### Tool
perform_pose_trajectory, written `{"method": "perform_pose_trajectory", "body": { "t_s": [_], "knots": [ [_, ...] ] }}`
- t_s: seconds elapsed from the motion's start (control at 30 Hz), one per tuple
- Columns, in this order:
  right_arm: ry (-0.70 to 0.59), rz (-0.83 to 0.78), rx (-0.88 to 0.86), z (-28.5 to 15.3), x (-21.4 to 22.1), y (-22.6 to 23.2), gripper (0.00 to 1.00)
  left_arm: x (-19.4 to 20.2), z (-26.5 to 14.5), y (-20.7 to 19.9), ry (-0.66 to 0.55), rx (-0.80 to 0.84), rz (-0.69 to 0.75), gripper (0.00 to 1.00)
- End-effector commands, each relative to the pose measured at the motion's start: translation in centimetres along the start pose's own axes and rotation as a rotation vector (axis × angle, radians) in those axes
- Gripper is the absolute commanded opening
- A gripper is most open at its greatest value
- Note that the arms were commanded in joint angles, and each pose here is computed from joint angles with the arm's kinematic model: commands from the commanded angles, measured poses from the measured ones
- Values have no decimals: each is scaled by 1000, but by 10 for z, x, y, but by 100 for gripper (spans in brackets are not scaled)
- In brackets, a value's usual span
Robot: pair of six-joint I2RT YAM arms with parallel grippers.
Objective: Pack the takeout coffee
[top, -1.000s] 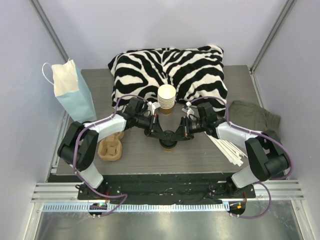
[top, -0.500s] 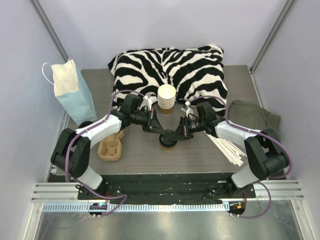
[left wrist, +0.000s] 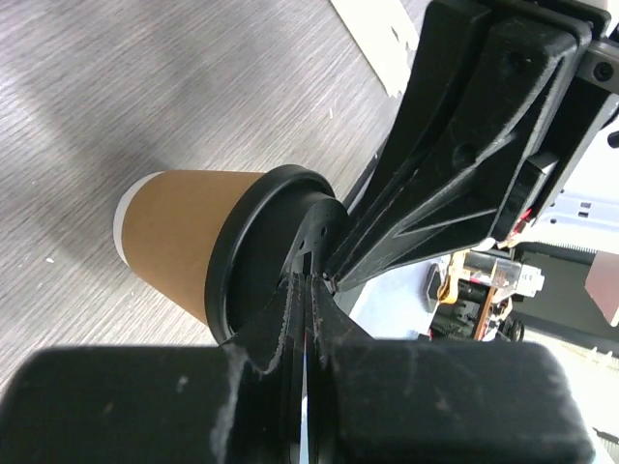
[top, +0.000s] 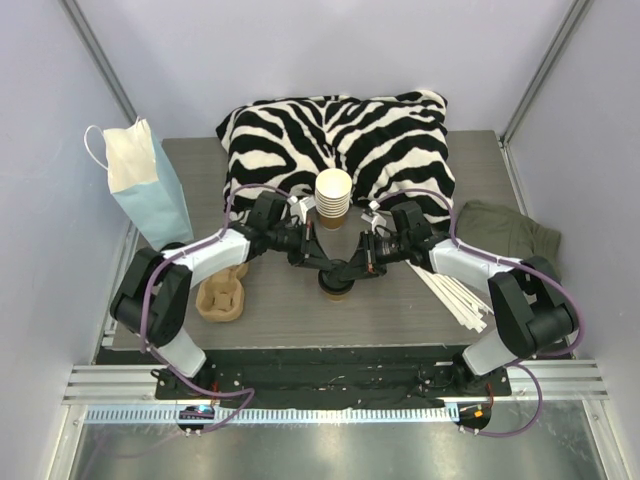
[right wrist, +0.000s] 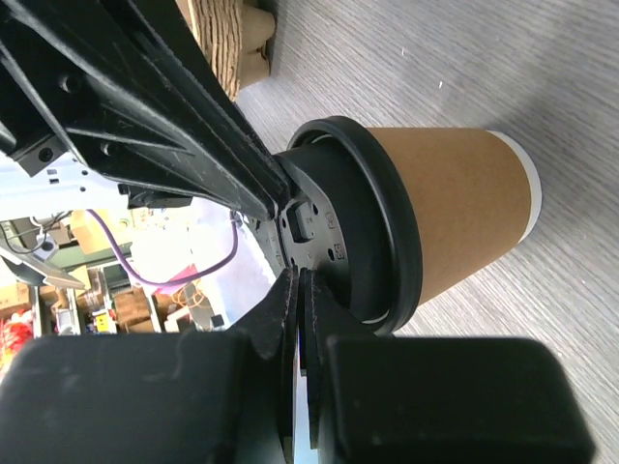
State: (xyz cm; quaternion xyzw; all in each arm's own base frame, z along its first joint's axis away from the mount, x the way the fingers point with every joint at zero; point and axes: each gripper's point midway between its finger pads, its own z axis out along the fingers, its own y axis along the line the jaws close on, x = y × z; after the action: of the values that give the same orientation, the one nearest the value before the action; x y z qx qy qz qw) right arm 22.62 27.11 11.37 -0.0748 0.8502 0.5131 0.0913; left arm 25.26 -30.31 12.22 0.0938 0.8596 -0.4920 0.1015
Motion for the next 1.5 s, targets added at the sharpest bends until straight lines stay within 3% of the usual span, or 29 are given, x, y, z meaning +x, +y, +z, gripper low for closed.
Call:
{"method": "perform_pose_trajectory", "body": {
  "t_s": [0.0, 0.13, 0.27, 0.43, 0.63, 0.87, 1.17, 1.47],
  "knots": [
    [-12, -8, 120, 5, -2, -29, 6, 1, -2, 27, -22, -127, 2, 3],
    [-10, -6, 123, 5, -2, -30, 6, -21, -28, -4, -91, -154, 148, 14],
    [-17, -7, 117, 4, -4, -27, 6, -31, -57, -25, -138, -294, 343, 31],
    [-22, -12, 109, 3, -6, -22, 6, -14, -69, -29, -48, -540, 596, 32],
    [-17, -6, 112, 4, -5, -23, 6, -4, -52, -13, 41, -657, 664, 24],
    [-15, -10, 113, 5, -6, -22, 6, -11, -34, -15, 69, -641, 723, 23],
    [-12, -9, 113, 5, -6, -23, 6, -27, -48, -54, -13, -576, 813, 30],
    [-10, -8, 119, 6, -4, -27, 6, -19, -20, -42, 37, -522, 807, 30]
  ]
}}
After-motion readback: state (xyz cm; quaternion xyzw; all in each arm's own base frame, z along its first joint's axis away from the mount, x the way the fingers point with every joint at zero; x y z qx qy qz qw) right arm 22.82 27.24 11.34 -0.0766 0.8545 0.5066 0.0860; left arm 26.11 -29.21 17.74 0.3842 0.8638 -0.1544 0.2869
